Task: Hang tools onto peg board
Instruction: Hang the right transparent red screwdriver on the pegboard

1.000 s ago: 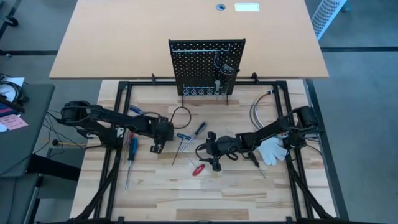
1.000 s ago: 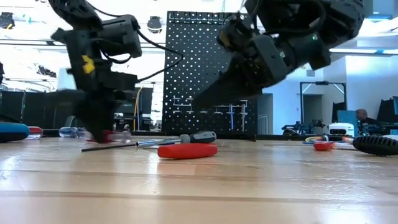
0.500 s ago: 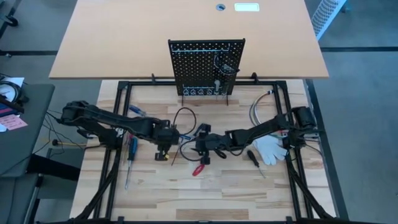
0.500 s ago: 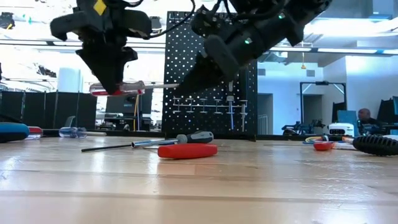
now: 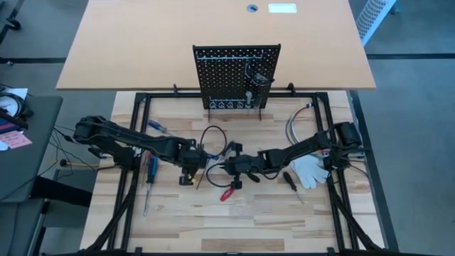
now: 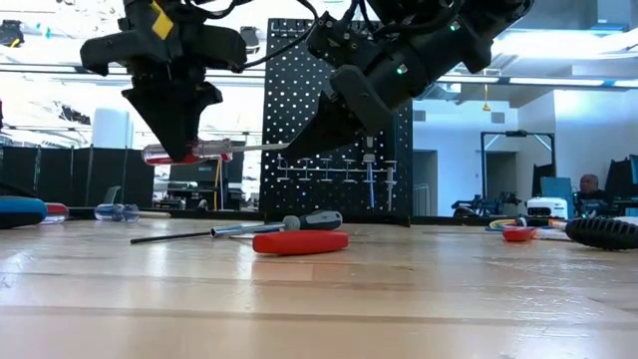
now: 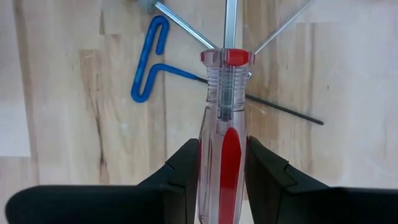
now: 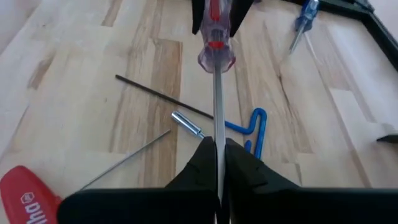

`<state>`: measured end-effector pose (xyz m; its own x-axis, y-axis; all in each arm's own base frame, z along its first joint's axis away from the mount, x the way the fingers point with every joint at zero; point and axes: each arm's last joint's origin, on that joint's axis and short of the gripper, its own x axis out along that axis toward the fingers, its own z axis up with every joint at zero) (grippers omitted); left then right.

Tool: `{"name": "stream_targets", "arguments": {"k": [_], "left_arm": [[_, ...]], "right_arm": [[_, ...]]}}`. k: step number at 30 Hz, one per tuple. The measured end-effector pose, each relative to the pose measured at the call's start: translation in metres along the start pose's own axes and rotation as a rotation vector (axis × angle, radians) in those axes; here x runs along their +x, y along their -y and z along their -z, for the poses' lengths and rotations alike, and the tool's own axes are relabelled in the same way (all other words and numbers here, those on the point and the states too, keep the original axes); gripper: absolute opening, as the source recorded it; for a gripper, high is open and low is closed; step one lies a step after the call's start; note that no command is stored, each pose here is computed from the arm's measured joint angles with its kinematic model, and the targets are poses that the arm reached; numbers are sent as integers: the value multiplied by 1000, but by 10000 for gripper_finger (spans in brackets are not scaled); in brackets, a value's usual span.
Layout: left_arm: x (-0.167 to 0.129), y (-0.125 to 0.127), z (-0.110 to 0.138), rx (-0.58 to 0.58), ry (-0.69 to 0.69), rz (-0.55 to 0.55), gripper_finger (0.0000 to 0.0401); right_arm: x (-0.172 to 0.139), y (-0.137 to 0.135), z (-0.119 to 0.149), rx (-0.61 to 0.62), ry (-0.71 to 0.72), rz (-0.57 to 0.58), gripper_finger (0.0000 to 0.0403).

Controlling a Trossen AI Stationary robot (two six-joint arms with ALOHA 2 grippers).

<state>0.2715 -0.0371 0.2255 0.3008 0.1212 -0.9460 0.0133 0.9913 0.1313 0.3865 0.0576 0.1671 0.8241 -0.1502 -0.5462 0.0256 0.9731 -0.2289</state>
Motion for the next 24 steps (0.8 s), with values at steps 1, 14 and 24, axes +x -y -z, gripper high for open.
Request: {"name": "stream_targets", "arguments": {"k": [1,14,24], "left_arm": [[0,0,0,1,0,-2,85],[-19,-12,27,-94,-32,-274,271],[-1,-6,63,-236,413,-298,271]], "right_arm": [[0,1,0,14,-1,1,13],[-8,31,52,263,41,40,9],[-52,61,61,496,587,176,9]]}}
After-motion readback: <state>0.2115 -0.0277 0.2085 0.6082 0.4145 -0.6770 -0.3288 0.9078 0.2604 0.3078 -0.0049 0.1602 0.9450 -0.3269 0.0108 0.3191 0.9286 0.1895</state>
